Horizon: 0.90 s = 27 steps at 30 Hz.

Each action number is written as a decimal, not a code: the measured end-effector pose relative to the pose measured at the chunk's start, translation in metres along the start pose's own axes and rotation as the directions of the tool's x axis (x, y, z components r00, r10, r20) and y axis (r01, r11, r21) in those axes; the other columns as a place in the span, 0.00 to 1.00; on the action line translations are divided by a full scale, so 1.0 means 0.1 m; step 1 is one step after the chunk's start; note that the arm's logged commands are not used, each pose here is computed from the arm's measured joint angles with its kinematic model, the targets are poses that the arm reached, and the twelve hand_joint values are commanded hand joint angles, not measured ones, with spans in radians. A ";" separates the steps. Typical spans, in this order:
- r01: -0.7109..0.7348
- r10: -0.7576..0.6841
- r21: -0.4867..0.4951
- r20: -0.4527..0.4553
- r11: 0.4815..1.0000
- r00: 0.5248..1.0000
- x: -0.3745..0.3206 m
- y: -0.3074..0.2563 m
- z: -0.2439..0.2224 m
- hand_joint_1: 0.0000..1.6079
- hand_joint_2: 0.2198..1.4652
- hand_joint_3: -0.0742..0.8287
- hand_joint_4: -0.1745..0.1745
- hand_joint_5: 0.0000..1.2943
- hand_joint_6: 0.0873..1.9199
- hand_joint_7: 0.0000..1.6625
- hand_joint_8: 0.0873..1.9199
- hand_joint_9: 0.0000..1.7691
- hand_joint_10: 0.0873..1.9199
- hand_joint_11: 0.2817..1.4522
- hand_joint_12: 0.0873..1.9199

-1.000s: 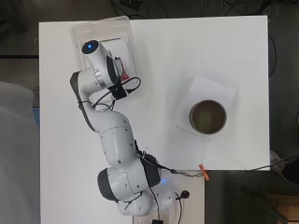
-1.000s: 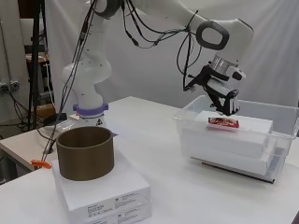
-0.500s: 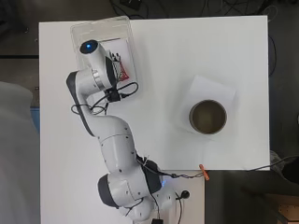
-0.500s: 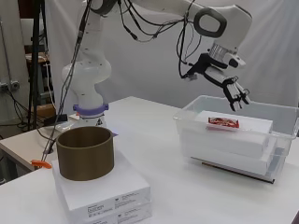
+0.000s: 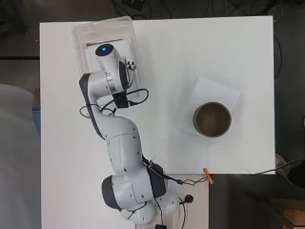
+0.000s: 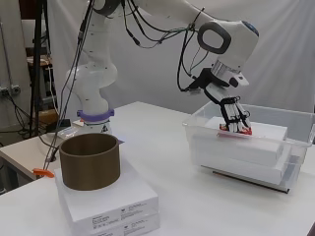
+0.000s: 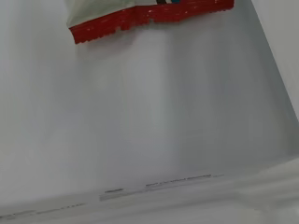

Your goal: Teleoperate dual arm-hand system to remove items from a box

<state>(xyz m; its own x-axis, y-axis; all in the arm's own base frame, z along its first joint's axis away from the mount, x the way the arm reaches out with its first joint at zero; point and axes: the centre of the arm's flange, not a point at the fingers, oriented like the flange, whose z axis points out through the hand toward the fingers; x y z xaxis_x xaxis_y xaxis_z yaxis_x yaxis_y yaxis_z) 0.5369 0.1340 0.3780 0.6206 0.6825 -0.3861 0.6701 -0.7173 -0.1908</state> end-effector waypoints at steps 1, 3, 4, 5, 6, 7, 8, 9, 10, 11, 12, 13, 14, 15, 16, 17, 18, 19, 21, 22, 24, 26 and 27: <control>-0.001 0.001 0.002 0.002 1.000 1.000 -0.02 0.01 -0.01 0.00 0.64 0.08 0.36 0.15 0.00 0.26 0.00 0.30 0.00 0.25 0.00; -0.009 0.009 0.018 0.029 1.000 1.000 0.00 0.07 0.02 0.00 0.63 0.08 0.32 0.11 0.00 0.23 0.00 0.29 0.00 0.25 0.00; -0.014 0.013 0.022 0.047 1.000 0.999 0.01 0.10 0.05 0.00 0.63 0.07 0.31 0.10 0.00 0.22 0.00 0.28 0.00 0.24 0.00; -0.018 0.017 0.024 0.065 1.000 0.998 0.02 0.13 0.08 0.00 0.62 0.07 0.30 0.09 0.00 0.21 0.00 0.27 0.00 0.24 0.00; -0.020 0.018 0.027 0.078 0.999 0.997 0.02 0.16 0.11 0.00 0.62 0.07 0.30 0.10 0.00 0.22 0.00 0.27 0.00 0.23 0.00; -0.020 0.018 0.031 0.081 0.999 0.997 0.01 0.18 0.13 0.01 0.64 0.08 0.35 0.20 0.00 0.27 0.00 0.29 0.00 0.24 0.00; -0.020 0.017 0.038 0.082 0.999 0.996 0.01 0.17 0.13 0.20 0.71 0.09 0.60 0.33 0.24 0.37 0.00 0.36 0.00 0.28 0.00; -0.010 0.005 0.044 0.092 0.999 0.996 0.01 0.15 0.12 0.46 0.73 0.09 0.42 0.49 0.40 0.45 0.15 0.44 0.19 0.33 0.08; 0.011 -0.015 0.041 0.102 0.999 0.995 -0.01 0.17 0.11 0.61 0.72 0.08 0.38 0.63 0.40 0.53 0.32 0.53 0.37 0.36 0.31; 0.035 -0.038 0.034 0.106 0.999 0.994 -0.04 0.21 0.10 0.69 0.72 0.08 0.41 0.71 0.40 0.57 0.42 0.59 0.50 0.37 0.52; 0.053 -0.056 0.027 0.102 0.998 0.993 -0.07 0.22 0.09 0.73 0.71 0.08 0.45 0.75 0.40 0.60 0.47 0.63 0.58 0.37 0.66; 0.068 -0.070 0.022 0.098 0.997 0.993 -0.08 0.23 0.08 0.75 0.71 0.08 0.47 0.77 0.40 0.61 0.50 0.64 0.64 0.37 0.75; 0.069 -0.070 0.018 0.100 0.997 0.993 -0.08 0.24 0.07 0.76 0.71 0.08 0.41 0.78 0.38 0.62 0.52 0.65 0.70 0.39 0.81; 0.058 -0.060 0.016 0.105 0.998 0.993 -0.10 0.23 0.05 0.77 0.71 0.08 0.31 0.80 0.36 0.62 0.55 0.66 0.75 0.42 0.85; 0.050 -0.051 0.015 0.107 0.999 0.993 -0.13 0.22 0.02 0.77 0.71 0.08 0.28 0.81 0.35 0.62 0.56 0.66 0.79 0.43 0.87; 0.050 -0.050 0.009 0.103 0.999 0.993 -0.19 0.18 -0.03 0.77 0.71 0.08 0.42 0.81 0.39 0.61 0.54 0.65 0.81 0.43 0.88; 0.064 -0.063 -0.006 0.085 0.998 0.994 -0.24 0.15 -0.06 0.76 0.71 0.08 0.46 0.80 0.45 0.60 0.51 0.63 0.82 0.43 0.88; 0.080 -0.079 -0.030 0.055 0.996 0.995 -0.29 0.11 -0.12 0.77 0.71 0.09 0.37 0.79 0.51 0.60 0.47 0.62 0.82 0.42 0.88; 0.112 -0.114 -0.090 -0.022 0.990 0.993 -0.46 0.00 -0.31 0.79 0.74 0.09 0.12 0.72 0.61 0.56 0.44 0.54 0.79 0.39 0.89; 0.125 -0.133 -0.122 -0.057 0.985 0.989 -0.57 -0.06 -0.43 0.81 0.76 0.08 0.06 0.68 0.63 0.54 0.44 0.50 0.79 0.38 0.89; 0.130 -0.152 -0.180 -0.109 0.975 0.982 -0.80 -0.20 -0.64 0.81 0.75 0.08 0.01 0.70 0.62 0.55 0.46 0.53 0.73 0.42 0.91; 0.123 -0.153 -0.206 -0.137 0.971 0.979 -1.01 -0.36 -0.72 0.74 0.73 0.08 0.35 0.74 0.54 0.55 0.33 0.59 0.74 0.50 0.95; 0.111 -0.148 -0.220 -0.159 0.969 0.976 -1.18 -0.51 -0.76 0.74 0.72 0.08 0.28 0.75 0.53 0.57 0.36 0.60 0.71 0.52 0.95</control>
<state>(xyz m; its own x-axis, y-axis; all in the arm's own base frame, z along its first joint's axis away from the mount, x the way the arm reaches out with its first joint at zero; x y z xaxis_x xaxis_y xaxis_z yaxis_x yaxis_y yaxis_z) 0.4607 0.1004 0.5017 0.5713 0.7947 -0.2052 0.8080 -0.5885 -0.0298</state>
